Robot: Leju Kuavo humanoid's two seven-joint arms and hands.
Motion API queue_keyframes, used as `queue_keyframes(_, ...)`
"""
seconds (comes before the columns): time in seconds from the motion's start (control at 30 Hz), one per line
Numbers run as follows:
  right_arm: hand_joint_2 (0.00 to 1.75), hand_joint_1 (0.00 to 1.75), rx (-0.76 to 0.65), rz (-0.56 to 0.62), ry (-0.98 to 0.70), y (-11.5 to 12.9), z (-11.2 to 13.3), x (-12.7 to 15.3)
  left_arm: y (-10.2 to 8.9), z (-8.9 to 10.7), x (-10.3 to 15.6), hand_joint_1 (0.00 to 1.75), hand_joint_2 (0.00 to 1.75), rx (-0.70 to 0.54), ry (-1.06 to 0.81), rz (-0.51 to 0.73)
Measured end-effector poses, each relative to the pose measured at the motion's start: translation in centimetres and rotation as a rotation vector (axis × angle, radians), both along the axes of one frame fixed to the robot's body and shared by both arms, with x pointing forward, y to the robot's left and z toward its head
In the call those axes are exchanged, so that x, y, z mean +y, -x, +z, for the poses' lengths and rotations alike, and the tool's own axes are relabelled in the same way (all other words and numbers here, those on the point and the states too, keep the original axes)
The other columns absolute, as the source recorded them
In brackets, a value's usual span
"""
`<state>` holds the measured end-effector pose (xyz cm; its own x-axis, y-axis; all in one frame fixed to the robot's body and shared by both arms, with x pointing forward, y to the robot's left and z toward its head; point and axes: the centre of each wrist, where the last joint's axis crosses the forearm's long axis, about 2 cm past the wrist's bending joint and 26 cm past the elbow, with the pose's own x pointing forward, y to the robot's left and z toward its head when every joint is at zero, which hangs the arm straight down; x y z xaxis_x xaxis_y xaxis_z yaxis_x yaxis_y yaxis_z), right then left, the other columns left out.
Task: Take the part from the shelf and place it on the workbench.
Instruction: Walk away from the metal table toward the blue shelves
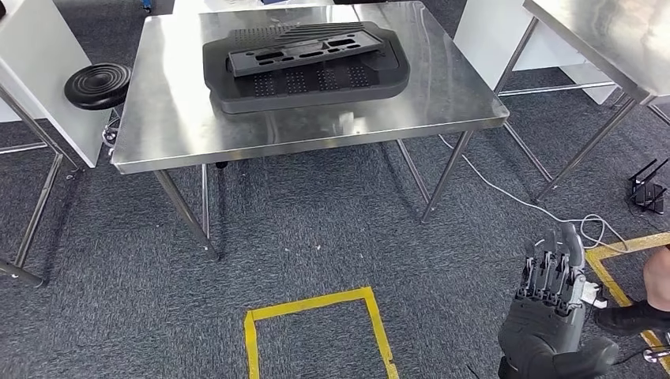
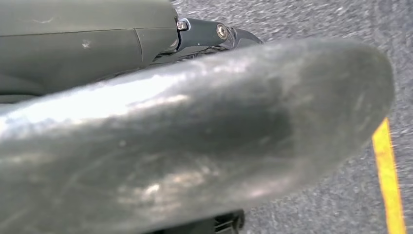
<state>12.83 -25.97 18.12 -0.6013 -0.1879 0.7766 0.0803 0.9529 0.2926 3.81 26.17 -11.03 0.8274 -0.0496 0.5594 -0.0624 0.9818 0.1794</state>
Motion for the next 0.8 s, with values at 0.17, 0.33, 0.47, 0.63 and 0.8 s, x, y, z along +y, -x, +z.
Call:
queue_keyframes(0.17,0.0,0.0,0.01,-0.001,0.005,0.0,0.0,-0.1,0.0,0.0,0.0,0.0,0.0,0.0,0.0,0.0)
queue_keyframes(0.33,0.0,0.0,0.034,-0.009,0.026,0.2,-0.2,-0.3,0.0,0.0,-0.1,0.0,0.0,0.005,0.002,-0.001)
queue_keyframes(0.47,0.0,0.0,0.088,-0.025,0.056,0.4,-0.4,-0.4,0.2,0.0,0.0,0.0,0.0,0.011,0.0,0.003)
queue_keyframes(0.63,0.0,0.0,0.247,-0.065,0.134,0.9,-2.0,-1.2,0.3,0.0,0.0,0.0,0.0,0.014,0.0,0.016)
queue_keyframes(0.8,0.0,0.0,0.431,-0.092,0.2,1.6,-4.6,-2.5,0.4,0.0,0.2,0.0,0.0,0.017,-0.002,0.016)
